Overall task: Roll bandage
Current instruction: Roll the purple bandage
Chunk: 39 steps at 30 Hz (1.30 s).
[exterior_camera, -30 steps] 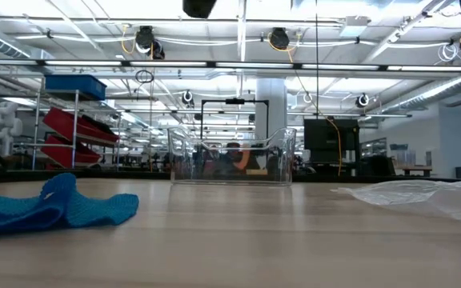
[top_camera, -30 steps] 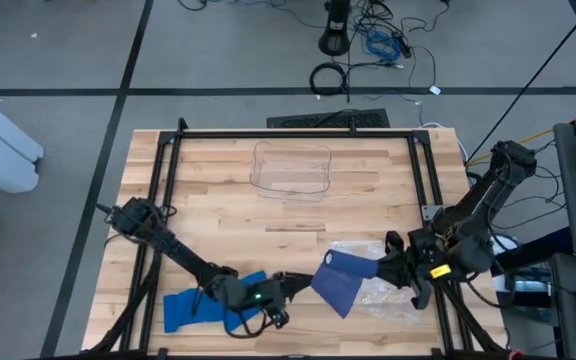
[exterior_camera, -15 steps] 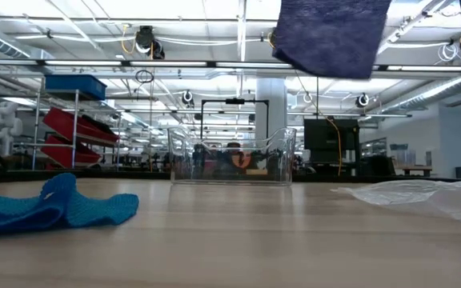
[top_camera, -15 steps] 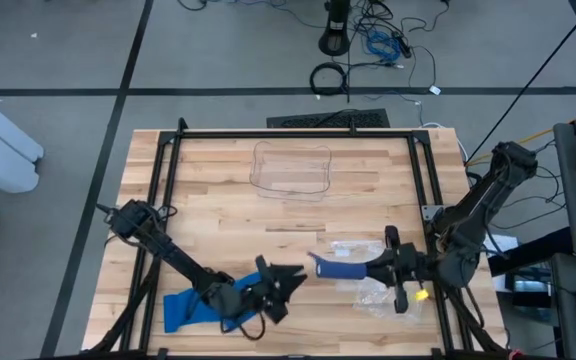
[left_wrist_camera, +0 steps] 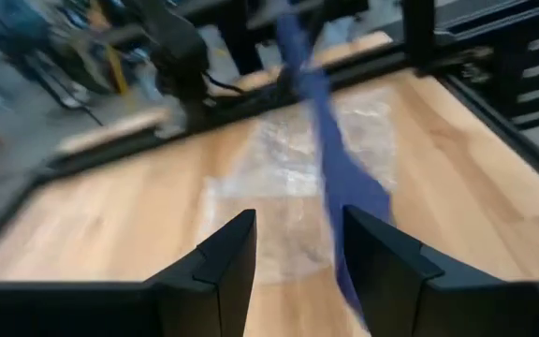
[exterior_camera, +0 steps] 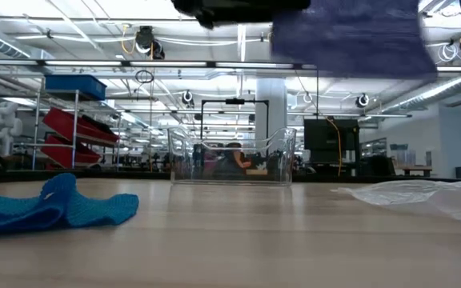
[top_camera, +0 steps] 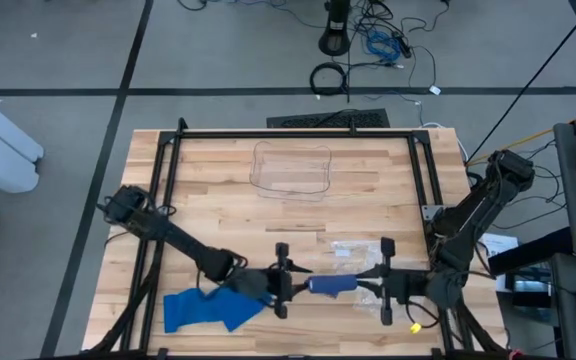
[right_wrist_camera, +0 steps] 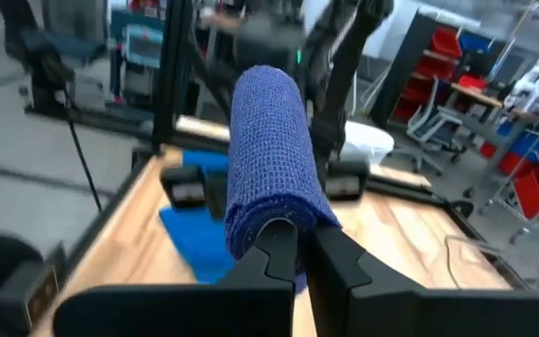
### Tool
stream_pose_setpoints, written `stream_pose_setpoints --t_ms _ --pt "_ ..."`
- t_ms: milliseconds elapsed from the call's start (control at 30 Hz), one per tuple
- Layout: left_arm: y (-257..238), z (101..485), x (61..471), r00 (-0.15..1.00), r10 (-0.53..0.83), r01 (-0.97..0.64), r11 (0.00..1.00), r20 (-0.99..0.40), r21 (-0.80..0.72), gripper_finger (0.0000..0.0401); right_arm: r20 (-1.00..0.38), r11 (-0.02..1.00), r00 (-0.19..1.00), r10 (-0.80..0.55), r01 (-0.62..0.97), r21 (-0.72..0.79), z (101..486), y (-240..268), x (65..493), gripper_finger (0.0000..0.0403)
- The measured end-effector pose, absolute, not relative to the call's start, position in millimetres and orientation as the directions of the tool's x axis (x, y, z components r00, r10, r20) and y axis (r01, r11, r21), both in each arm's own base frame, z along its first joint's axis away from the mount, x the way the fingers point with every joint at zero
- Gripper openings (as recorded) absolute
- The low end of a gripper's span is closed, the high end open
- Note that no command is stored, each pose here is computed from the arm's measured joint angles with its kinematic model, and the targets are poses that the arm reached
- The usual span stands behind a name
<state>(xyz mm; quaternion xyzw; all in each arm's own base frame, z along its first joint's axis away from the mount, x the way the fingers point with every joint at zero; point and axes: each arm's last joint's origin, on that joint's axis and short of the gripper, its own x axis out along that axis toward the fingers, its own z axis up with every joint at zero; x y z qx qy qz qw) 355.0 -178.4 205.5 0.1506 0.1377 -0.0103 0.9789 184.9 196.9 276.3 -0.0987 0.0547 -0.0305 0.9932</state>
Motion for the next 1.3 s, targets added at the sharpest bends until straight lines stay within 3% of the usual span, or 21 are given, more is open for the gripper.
stream_pose_setpoints --t_ms 367,633,933,1300 --pt "-173 201 359 0.957 -0.007 0.089 0.959 -0.289 0.27 0.0149 -0.028 0.977 0.995 -0.094 0.087 -0.193 288 197 185 0.0004" --pt "-178 201 358 0.948 -0.113 0.195 0.945 -0.299 0.261 0.0011 -0.022 0.962 0.981 -0.194 0.186 -0.202 288 195 183 0.0002" --pt "-207 225 356 0.912 -0.341 0.378 0.914 -0.227 0.148 0.0003 -0.072 0.907 0.953 -0.295 0.255 -0.336 269 197 185 0.0001" --pt "-218 250 358 0.94 -0.327 0.34 0.923 -0.097 0.182 0.0008 -0.098 0.83 0.92 -0.379 0.291 -0.476 232 211 199 0.0"
